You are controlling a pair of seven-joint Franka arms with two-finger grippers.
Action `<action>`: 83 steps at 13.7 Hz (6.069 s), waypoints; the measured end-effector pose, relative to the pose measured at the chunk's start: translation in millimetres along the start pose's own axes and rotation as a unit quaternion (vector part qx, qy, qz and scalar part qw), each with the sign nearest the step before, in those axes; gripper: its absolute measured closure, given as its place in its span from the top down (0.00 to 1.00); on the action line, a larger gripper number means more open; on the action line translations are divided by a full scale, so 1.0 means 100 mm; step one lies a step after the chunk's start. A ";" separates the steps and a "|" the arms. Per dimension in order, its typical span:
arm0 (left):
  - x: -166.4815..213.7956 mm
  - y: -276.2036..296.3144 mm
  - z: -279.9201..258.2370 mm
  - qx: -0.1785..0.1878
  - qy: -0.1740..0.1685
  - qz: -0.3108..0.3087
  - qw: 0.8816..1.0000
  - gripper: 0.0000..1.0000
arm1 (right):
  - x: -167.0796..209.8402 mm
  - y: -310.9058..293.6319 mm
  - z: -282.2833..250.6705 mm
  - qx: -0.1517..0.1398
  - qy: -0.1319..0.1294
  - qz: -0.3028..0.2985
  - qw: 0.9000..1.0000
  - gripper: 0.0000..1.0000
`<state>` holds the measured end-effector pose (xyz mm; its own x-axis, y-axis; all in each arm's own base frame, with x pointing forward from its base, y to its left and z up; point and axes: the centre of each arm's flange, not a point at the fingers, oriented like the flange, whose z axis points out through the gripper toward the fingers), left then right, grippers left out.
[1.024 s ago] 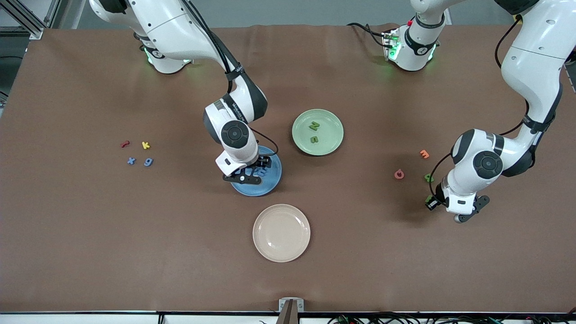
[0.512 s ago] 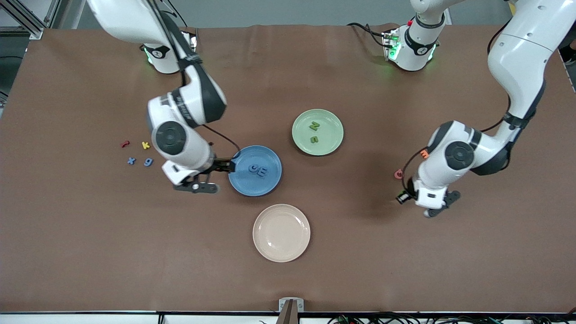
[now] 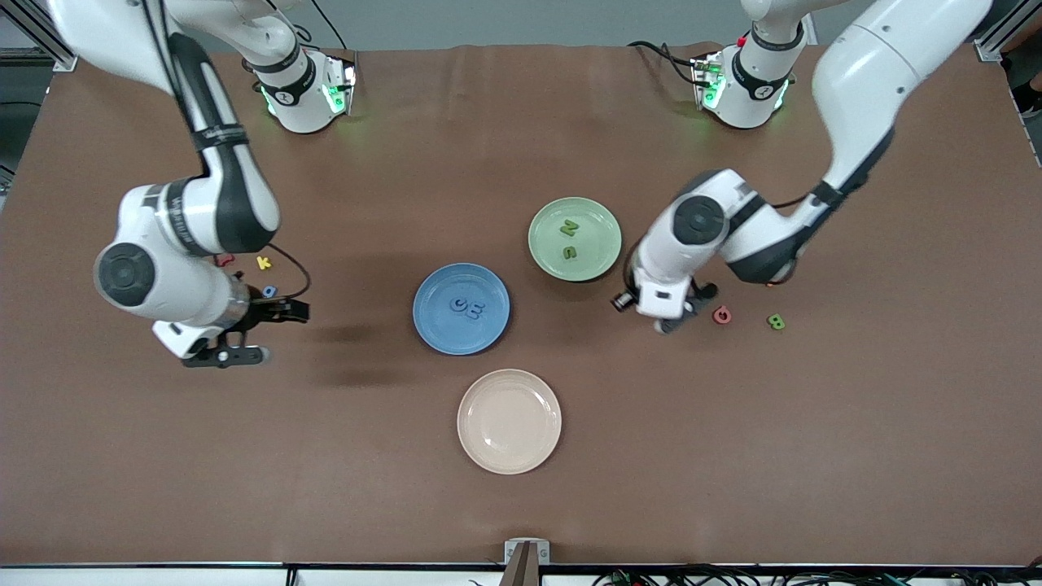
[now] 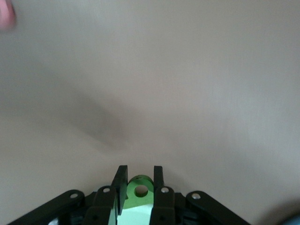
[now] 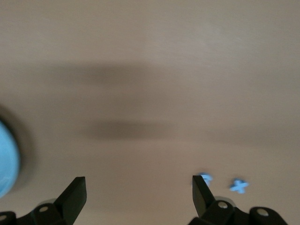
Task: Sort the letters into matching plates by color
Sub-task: 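Drop the green b on the green plate while the right gripper reaches letters, then grasp the blue 6 with the right gripper while the left gripper grasps green B, then carry the blue 6 to the blue plate while the left gripper drops B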
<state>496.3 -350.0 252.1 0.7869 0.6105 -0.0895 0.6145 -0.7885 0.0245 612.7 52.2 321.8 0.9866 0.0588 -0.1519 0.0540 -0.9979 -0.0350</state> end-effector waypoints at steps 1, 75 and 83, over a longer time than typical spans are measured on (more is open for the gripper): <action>-0.30 0.04 0.07 0.007 -0.003 -0.001 1.000 0.26 | -0.03 0.15 0.12 0.001 0.003 -0.003 1.000 1.00; -0.18 -0.30 -0.02 -0.006 0.023 0.066 0.998 0.28 | -0.55 -2.49 -0.50 -0.001 0.027 0.092 0.995 0.26; -1.07 -0.10 0.02 -0.007 0.019 0.004 1.000 0.63 | -0.70 -3.59 0.64 0.012 0.045 0.031 0.998 0.26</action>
<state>406.0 -407.1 259.3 0.7926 0.6075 -0.0519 0.6094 -0.7918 0.0396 514.0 408.4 281.6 0.9978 -0.0064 -0.0658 -0.0099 -0.9985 -0.0529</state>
